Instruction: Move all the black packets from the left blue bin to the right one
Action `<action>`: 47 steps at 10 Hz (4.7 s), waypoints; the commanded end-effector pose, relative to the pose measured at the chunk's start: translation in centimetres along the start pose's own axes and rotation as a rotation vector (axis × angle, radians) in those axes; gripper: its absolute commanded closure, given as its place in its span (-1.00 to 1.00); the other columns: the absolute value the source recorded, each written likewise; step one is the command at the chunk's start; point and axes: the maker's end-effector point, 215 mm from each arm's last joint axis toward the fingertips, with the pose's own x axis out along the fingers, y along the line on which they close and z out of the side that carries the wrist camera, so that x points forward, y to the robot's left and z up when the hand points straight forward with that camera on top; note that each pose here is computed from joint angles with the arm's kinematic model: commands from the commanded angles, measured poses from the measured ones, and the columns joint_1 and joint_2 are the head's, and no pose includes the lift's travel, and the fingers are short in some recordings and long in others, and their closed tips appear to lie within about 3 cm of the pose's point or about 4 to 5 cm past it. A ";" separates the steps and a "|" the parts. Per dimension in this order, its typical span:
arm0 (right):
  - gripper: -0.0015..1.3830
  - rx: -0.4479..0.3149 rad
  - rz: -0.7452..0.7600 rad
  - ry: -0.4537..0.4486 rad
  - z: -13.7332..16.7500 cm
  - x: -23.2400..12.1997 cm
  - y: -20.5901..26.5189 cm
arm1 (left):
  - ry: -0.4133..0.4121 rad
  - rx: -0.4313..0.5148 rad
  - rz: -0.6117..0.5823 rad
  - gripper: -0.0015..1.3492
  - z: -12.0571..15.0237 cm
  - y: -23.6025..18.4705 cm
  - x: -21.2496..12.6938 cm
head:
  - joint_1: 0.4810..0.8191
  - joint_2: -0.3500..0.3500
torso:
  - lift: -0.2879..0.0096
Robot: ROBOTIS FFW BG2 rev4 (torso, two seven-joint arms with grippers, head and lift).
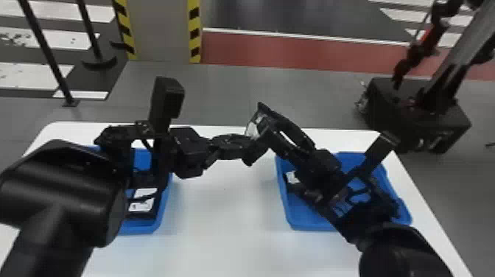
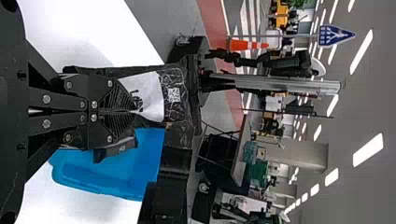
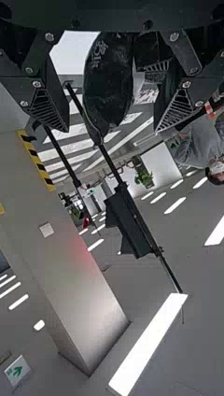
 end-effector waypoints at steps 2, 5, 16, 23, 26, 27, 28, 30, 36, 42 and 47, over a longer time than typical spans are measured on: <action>0.63 -0.053 -0.012 -0.017 0.7 0.6 -0.5 | 0.000 -0.005 -0.021 0.79 0.0 -0.6 0.6 | 0.27 -0.35 | 0.20; 0.85 -0.067 -0.005 -0.006 0.1 0.5 -1.0 | -0.014 0.004 -0.006 0.79 0.5 0.0 0.4 | 0.24 -0.39 | 0.20; 0.85 -0.135 -0.454 -0.023 1.3 -12.4 -19.0 | -0.090 -0.175 0.378 -0.73 -10.0 8.6 -13.7 | 0.27 -0.42 | 0.20; -0.65 -0.115 -0.572 -0.067 1.6 -17.0 -18.0 | 0.167 -0.365 0.595 -0.72 -19.1 12.6 -21.6 | 0.27 -0.28 | 0.20; -0.54 -0.139 -0.531 -0.095 3.6 -16.0 -16.6 | 0.260 -0.504 0.581 -0.71 -23.2 12.0 -20.2 | 0.27 -0.16 | 0.20; -0.54 -0.131 -0.529 -0.101 3.6 -15.9 -16.5 | 0.270 -0.519 0.551 -0.70 -23.5 12.2 -18.8 | 0.27 -0.16 | 0.20; -0.54 -0.124 -0.530 -0.104 3.5 -16.0 -16.5 | 0.284 -0.538 0.524 -0.70 -24.1 12.7 -17.2 | 0.27 -0.18 | 0.20; -0.54 -0.116 -0.531 -0.102 3.2 -15.9 -16.5 | 0.294 -0.572 0.487 -0.70 -25.1 13.5 -15.1 | 0.27 -0.24 | 0.20; -0.54 -0.106 -0.521 -0.106 3.0 -15.9 -16.0 | 0.212 -0.546 0.389 0.21 -25.4 14.2 -11.6 | 0.27 -0.33 | 0.20; -0.54 -0.080 -0.451 -0.110 2.8 -14.2 -13.4 | 0.085 -0.463 0.313 0.79 -20.4 8.1 -14.0 | 0.27 -0.32 | 0.20; -0.54 0.005 -0.319 -0.057 0.7 -10.7 -8.9 | -0.037 -0.307 0.213 0.79 -9.0 2.2 -15.8 | 0.27 -0.25 | 0.20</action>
